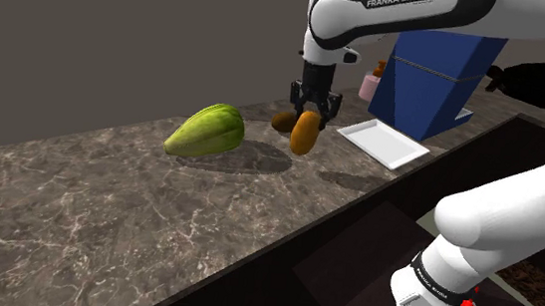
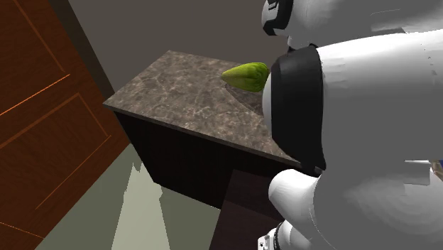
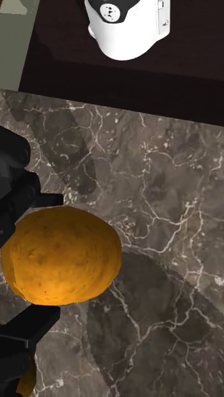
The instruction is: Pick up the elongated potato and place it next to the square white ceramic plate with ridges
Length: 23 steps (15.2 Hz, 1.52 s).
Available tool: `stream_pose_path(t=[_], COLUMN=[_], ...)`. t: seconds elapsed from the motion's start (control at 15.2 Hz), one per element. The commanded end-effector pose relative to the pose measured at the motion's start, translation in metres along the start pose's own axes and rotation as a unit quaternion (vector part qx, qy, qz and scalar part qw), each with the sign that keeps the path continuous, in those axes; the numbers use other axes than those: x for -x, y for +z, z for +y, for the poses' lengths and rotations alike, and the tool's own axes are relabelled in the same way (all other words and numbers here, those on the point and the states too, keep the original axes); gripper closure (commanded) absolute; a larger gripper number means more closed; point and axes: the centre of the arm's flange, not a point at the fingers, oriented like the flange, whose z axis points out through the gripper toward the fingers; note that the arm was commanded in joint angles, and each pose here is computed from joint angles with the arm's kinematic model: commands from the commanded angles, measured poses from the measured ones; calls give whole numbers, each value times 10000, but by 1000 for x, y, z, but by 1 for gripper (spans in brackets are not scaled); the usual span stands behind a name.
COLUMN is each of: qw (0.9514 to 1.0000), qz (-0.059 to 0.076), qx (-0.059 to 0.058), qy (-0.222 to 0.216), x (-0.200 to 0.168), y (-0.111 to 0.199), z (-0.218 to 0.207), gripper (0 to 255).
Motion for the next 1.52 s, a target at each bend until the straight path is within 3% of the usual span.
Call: stream_pose_path(t=[0.0, 1.45], qw=[10000, 10000], qz=[3, 3], qx=[2, 2], qy=[-5, -5], x=[-26, -305], y=[2, 20], z=[-6, -83], gripper=[255, 255])
